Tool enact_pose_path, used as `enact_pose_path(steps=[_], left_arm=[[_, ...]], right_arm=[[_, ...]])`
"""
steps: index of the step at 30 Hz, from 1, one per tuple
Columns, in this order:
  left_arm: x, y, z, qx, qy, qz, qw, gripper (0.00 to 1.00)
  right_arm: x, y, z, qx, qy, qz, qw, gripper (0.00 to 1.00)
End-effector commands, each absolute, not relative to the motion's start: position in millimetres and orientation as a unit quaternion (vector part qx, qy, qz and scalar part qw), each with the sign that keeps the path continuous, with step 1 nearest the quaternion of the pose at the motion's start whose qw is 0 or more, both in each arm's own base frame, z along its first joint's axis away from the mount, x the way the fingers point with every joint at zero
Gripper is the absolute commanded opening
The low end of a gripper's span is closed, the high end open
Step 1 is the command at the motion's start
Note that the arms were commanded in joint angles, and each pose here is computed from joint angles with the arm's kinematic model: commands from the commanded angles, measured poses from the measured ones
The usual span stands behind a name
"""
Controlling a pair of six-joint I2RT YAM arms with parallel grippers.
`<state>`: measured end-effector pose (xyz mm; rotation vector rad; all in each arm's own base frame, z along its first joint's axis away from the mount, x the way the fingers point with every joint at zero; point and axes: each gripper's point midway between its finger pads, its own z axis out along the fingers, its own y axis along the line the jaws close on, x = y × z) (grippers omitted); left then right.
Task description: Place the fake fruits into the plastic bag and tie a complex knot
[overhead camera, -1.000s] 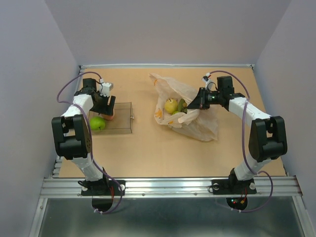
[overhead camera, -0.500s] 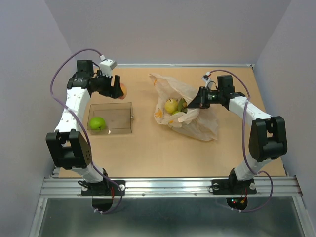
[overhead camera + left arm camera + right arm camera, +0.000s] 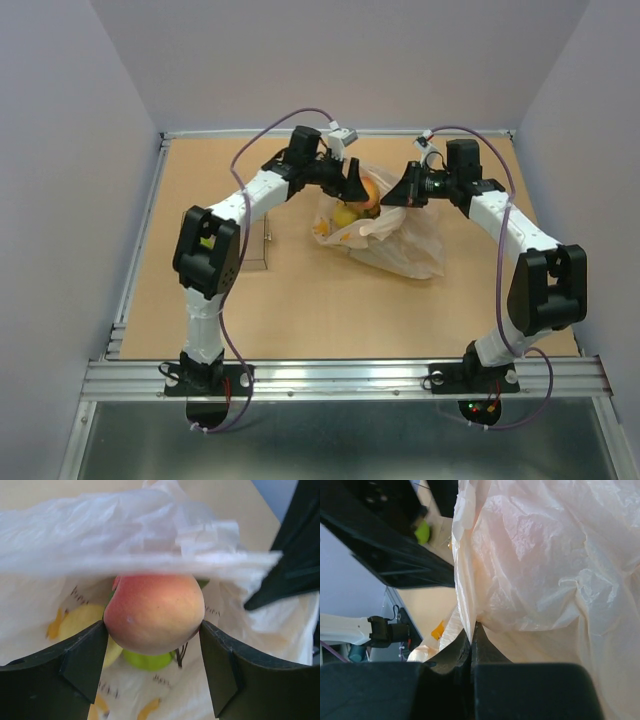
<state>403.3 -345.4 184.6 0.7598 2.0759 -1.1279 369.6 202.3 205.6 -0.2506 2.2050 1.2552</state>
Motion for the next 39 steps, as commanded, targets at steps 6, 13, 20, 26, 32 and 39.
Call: enact_pose_path(steps=[6, 13, 20, 26, 32, 39], left_arm=[[435.3, -403.5, 236.2, 0.277, 0.740, -0.468, 0.395, 0.99], [392.8, -337.4, 234.5, 0.320, 0.774, -0.395, 0.377, 0.99], [362.3, -176.6, 237.1, 0.311, 0.833, -0.259, 0.377, 0.99], [329.3, -35.2, 197.2, 0.306, 0.897, -0.086, 0.308, 0.99], [303.3, 29.9, 160.9, 0.262, 0.927, 0.017, 0.269, 0.94], [316.3, 52.5, 135.3, 0.223, 0.942, 0.061, 0.245, 0.90]], right_arm=[[372.0, 194.1, 238.8, -0.102, 0.808, 0.478, 0.328, 0.00], [372.2, 192.0, 228.2, -0.100, 0.813, 0.474, 0.323, 0.00], [368.5, 190.3, 206.1, -0.102, 0.823, 0.466, 0.309, 0.00], [364.7, 189.8, 191.4, -0.104, 0.828, 0.463, 0.298, 0.00], [364.7, 189.0, 189.2, -0.102, 0.829, 0.462, 0.297, 0.00], [363.0, 188.3, 190.8, -0.104, 0.829, 0.460, 0.300, 0.01]])
